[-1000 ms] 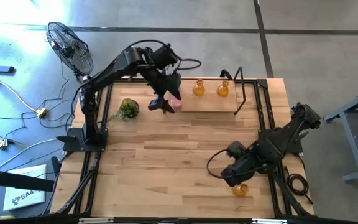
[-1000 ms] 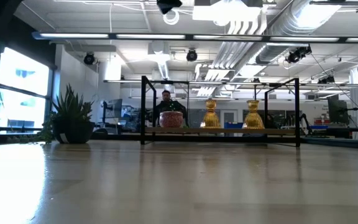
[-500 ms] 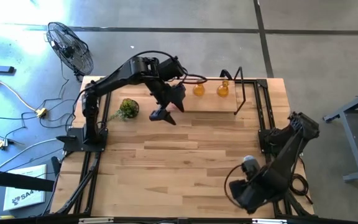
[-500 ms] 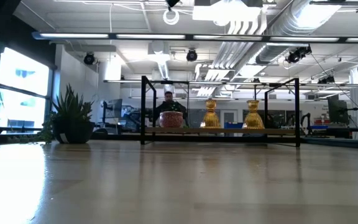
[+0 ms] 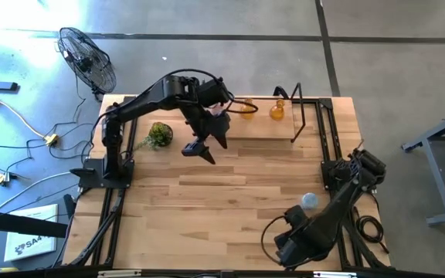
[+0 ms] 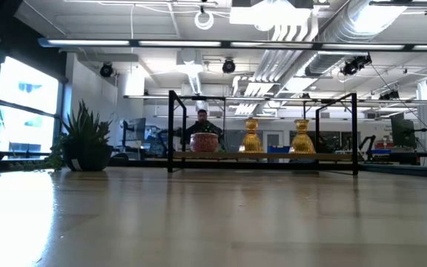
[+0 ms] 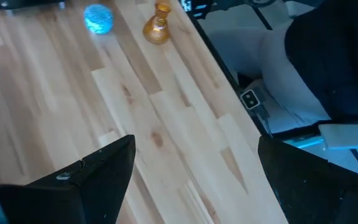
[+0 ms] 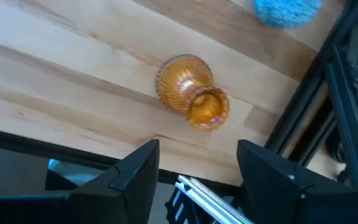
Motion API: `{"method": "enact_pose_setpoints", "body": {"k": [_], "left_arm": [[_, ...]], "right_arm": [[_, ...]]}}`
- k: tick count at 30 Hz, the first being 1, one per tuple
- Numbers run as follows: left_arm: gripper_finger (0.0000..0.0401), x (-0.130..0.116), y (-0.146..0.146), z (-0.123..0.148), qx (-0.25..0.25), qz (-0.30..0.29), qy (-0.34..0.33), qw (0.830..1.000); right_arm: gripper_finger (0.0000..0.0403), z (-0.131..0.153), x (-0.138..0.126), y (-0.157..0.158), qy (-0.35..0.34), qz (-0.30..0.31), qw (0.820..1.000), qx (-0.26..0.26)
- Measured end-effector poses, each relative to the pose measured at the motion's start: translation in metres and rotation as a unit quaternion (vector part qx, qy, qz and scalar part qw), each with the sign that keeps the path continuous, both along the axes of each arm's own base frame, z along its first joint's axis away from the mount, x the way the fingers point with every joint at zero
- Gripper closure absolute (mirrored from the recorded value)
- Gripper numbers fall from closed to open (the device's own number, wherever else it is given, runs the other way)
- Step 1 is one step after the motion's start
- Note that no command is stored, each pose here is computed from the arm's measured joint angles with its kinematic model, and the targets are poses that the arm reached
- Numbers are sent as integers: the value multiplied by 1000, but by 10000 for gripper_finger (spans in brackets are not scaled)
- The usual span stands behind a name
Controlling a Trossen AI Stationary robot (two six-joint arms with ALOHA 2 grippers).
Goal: Pick & Place candle stick holders
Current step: Put the orange glass candle holder on the shelf
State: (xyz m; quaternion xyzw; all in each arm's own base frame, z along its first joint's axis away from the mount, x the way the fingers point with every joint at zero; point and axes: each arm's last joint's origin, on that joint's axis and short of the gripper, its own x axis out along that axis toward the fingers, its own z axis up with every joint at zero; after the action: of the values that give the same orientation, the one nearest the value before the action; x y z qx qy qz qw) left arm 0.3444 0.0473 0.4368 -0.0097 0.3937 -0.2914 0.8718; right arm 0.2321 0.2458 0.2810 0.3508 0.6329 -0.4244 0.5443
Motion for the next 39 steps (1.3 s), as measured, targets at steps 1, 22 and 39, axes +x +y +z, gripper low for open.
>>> {"method": "enact_pose_setpoints", "body": {"k": [1,22,39], "left_arm": [[66,0,-2,0,0,-4,-1,1000],[66,3,-9,3,-28,-34,-23,999],[66,3,-19,2,-17,-62,-31,997]], "right_arm": [[192,-1,1,0,-3,3,1000,-3],[192,-23,-21,39,-30,-36,998,-47],[192,-28,-18,34,-12,-29,997,-75]]}}
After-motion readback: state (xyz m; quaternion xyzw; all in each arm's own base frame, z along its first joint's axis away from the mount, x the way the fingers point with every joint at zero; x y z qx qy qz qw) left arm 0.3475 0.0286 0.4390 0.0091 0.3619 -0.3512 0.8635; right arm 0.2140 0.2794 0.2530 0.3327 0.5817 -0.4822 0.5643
